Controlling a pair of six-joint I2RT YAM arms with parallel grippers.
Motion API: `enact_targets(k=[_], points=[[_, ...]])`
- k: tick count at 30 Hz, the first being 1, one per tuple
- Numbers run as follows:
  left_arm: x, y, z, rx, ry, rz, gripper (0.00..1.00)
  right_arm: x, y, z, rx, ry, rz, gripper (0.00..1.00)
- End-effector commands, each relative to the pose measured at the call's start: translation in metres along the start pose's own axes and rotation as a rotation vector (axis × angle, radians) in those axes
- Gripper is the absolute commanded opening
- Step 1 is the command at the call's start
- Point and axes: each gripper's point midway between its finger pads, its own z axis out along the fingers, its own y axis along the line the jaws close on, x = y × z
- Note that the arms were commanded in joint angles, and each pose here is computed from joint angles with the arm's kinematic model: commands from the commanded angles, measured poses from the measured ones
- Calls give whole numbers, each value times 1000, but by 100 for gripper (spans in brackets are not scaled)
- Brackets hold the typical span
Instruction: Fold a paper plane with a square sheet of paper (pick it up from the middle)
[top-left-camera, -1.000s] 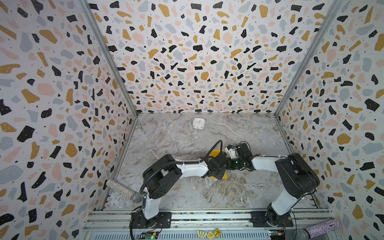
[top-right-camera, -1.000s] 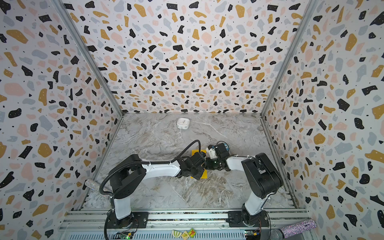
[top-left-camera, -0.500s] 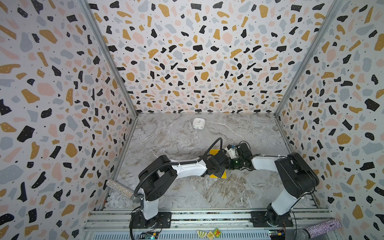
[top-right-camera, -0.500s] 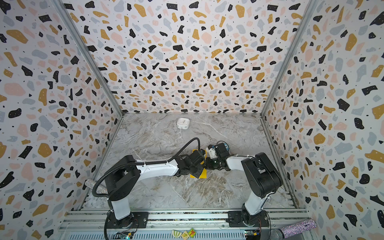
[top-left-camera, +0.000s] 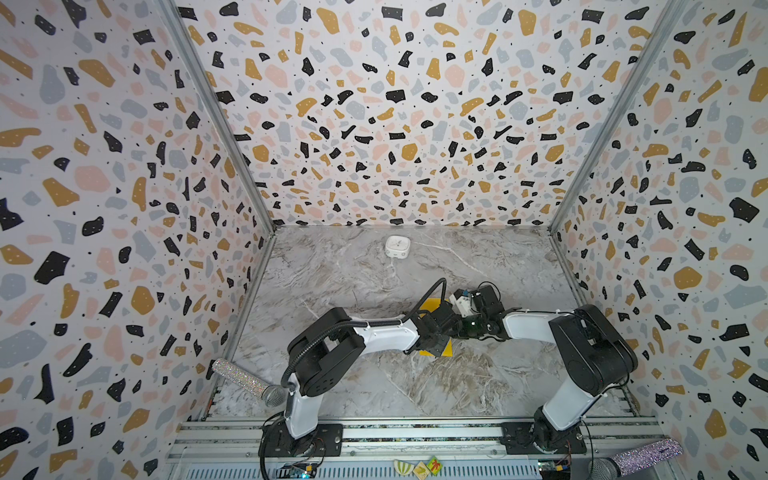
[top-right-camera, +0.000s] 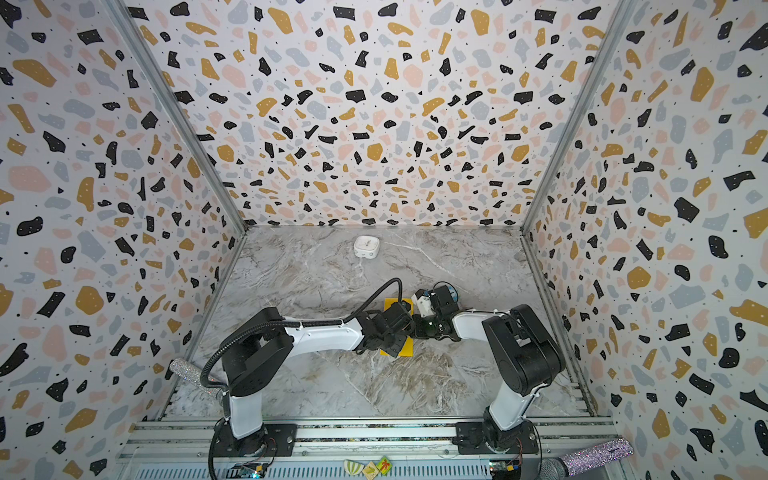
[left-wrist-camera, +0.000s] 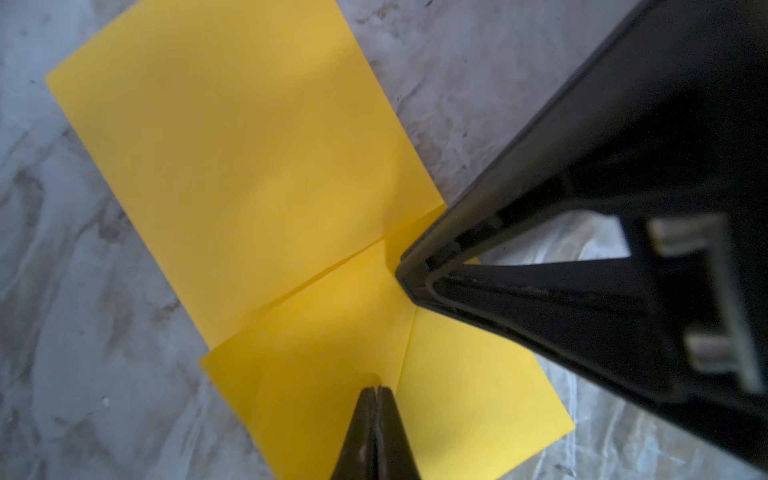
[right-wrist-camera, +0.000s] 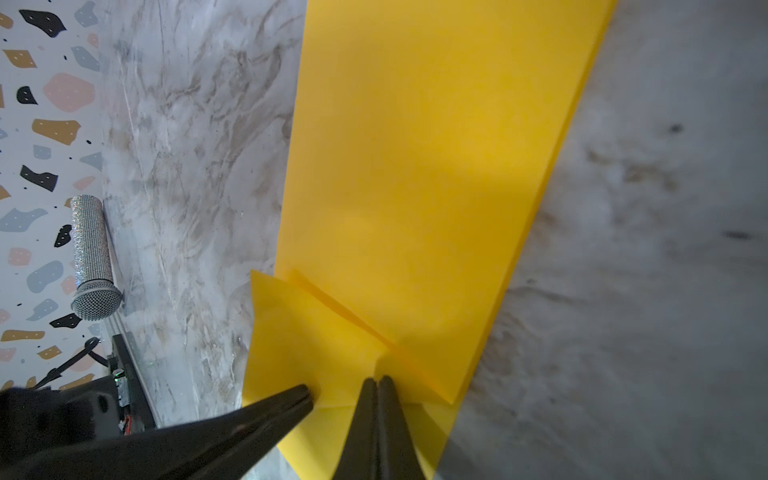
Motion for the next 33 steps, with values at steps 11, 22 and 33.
enact_targets(k=[11,22,33], points=[[40,5,0,19,88,22,0,43,-54,8,201,117,105,5],[58,14,-12,11,118,47,0,44,-57,10,207,122,113,5],[78,18,-19,6,142,58,0,45,-57,10,209,124,116,4]])
